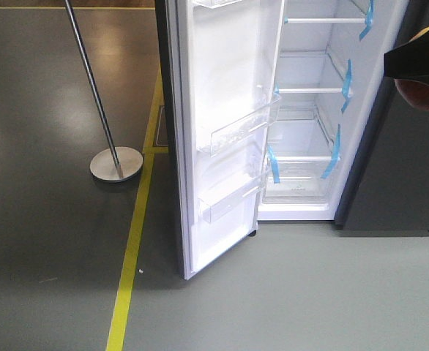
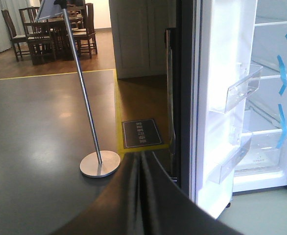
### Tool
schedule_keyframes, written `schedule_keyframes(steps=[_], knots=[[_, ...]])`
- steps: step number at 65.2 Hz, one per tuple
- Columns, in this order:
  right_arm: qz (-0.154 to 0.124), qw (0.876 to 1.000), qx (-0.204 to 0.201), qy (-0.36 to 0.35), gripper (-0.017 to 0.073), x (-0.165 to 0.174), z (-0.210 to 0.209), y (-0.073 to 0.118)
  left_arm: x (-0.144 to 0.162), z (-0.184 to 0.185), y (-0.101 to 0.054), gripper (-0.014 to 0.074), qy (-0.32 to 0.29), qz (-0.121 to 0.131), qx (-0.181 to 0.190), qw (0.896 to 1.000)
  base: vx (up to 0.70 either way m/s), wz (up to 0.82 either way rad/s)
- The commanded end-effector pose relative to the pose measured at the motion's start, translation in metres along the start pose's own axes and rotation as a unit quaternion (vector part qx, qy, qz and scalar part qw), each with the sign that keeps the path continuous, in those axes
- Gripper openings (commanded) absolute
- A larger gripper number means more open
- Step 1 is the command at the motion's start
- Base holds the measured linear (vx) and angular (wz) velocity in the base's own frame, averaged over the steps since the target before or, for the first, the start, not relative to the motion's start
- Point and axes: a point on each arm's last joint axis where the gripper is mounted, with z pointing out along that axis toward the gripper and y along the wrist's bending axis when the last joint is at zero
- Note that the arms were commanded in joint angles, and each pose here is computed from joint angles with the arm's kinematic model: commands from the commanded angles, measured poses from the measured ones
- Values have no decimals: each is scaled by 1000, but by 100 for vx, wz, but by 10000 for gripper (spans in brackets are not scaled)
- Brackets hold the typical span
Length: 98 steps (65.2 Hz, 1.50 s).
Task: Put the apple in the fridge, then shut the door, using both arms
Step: 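Move the base up to the refrigerator shelves with the apple held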
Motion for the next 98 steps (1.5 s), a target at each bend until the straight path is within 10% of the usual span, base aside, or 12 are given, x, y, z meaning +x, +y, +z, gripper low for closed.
schedule_keyframes(steps=[1, 98], knots=[[-4, 998, 9, -58, 179, -13, -14, 3, -2, 0, -1, -8, -36, -4, 5, 999, 10, -2], [-4, 998, 9, -58, 179, -13, -14, 3, -2, 0, -1, -8, -36, -4, 5, 999, 10, -1]])
